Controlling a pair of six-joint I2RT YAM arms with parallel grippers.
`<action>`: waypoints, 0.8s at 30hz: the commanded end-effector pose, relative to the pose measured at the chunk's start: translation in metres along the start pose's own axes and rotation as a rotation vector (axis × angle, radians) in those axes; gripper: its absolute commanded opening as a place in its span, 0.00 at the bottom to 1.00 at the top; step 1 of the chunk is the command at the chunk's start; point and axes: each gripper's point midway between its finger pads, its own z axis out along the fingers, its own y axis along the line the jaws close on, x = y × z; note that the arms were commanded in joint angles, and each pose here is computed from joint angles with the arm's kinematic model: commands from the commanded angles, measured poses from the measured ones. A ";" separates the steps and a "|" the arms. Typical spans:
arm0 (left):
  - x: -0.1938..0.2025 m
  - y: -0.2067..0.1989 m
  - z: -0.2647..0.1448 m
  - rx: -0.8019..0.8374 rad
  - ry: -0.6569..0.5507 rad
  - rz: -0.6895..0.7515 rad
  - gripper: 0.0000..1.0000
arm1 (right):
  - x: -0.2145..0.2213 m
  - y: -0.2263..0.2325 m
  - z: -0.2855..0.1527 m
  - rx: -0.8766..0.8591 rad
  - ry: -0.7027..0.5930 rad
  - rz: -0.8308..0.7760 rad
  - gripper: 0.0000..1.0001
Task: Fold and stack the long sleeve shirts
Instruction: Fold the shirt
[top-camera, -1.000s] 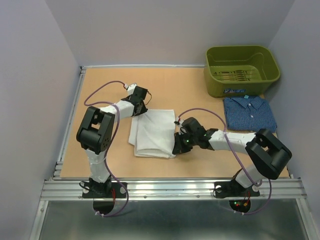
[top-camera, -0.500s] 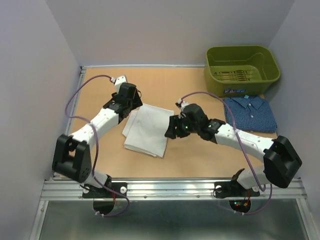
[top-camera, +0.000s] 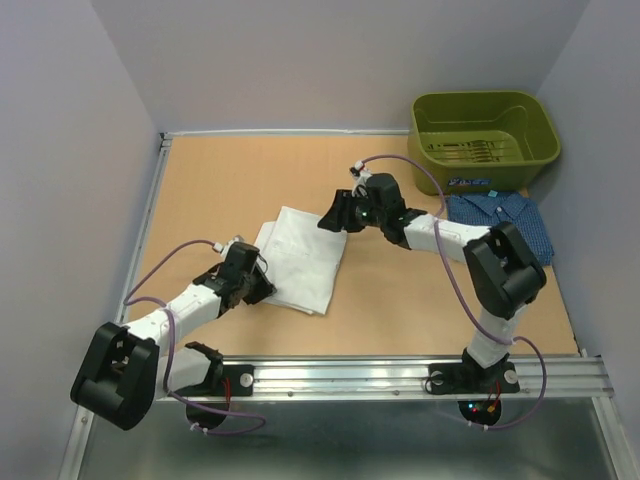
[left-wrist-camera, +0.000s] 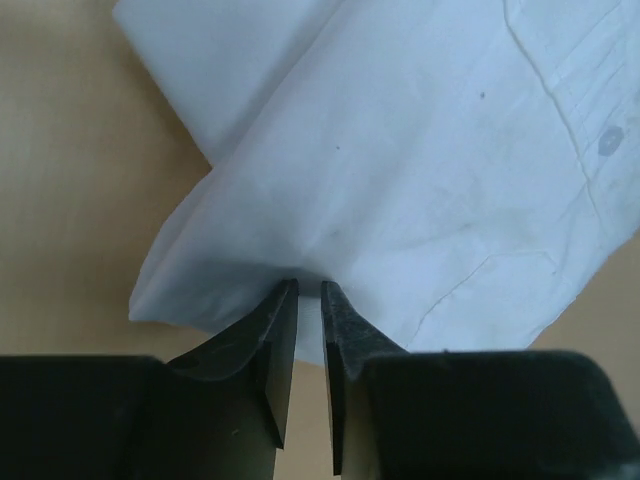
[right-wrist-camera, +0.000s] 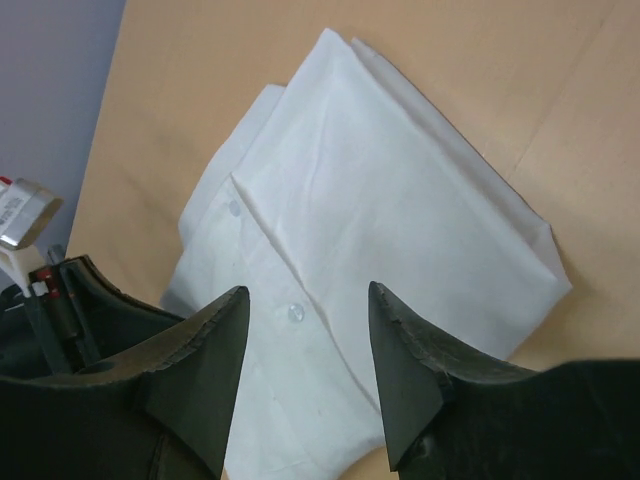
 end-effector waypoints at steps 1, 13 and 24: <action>-0.004 -0.020 -0.004 0.107 -0.022 -0.120 0.25 | -0.025 0.003 0.020 -0.135 -0.095 0.010 0.56; -0.003 0.008 0.009 0.025 -0.003 -0.161 0.23 | 0.019 -0.085 0.026 -0.024 -0.011 0.083 0.56; -0.074 0.015 0.018 -0.153 -0.136 -0.026 0.27 | 0.096 -0.100 -0.014 0.056 0.124 0.136 0.30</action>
